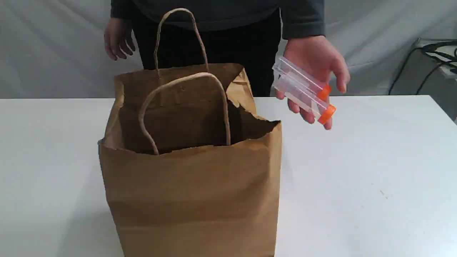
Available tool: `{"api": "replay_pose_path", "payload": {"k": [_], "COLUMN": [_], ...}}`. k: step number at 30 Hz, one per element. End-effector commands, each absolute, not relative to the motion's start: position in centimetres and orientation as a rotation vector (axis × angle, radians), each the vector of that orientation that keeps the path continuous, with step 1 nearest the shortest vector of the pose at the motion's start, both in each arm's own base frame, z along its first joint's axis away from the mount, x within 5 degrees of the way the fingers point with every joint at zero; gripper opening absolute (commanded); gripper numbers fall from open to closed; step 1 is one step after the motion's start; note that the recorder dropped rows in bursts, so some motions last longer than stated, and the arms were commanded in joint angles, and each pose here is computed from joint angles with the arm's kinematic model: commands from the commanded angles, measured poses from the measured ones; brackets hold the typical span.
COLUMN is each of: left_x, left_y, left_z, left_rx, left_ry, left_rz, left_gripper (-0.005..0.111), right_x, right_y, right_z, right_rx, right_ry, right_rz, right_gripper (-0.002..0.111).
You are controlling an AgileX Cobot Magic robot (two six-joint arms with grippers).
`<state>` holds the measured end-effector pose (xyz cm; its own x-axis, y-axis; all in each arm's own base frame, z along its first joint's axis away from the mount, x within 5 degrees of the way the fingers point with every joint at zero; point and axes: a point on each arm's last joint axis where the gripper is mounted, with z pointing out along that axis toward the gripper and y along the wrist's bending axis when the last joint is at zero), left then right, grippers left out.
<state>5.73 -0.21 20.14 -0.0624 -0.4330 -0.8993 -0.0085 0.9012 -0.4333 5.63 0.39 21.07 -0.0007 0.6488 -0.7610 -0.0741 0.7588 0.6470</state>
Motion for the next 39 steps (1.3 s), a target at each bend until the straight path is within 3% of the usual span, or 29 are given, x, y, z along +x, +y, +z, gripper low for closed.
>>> {"api": "replay_pose_path", "payload": {"k": [1, 9, 18, 26, 31, 39], "left_x": [5.8, 5.8, 5.8, 5.7, 5.0, 1.7], "left_y": [-0.1, 0.0, 0.0, 0.1, 0.0, -0.3], "left_z": [20.3, 20.8, 20.7, 21.7, 25.3, 32.2], "left_rx": [-0.365, -0.333, -0.306, -0.298, -0.267, -0.067], "left_ry": [1.571, 1.525, 1.531, 1.431, 1.355, 1.41], "left_rz": [-0.369, -0.337, -0.306, -0.308, -0.313, -0.126], "left_gripper": [0.0, 0.0, 0.0, 0.0, 0.0, 0.0], "right_x": [5.6, 5.6, 5.6, 5.6, 5.6, 5.6], "right_y": [0.3, 0.3, 0.2, 0.2, 0.2, 0.2], "right_z": [21.1, 21.1, 21.0, 21.0, 21.0, 21.0], "right_rx": [0.496, 0.462, 0.266, 0.265, 0.265, 0.265], "right_ry": [1.456, 1.464, 1.505, 1.505, 1.505, 1.505], "right_rz": [0.594, 0.558, 0.338, 0.337, 0.337, 0.337], "right_gripper": [0.0, 0.0, 0.0, 0.0, 0.0, 0.0]}}
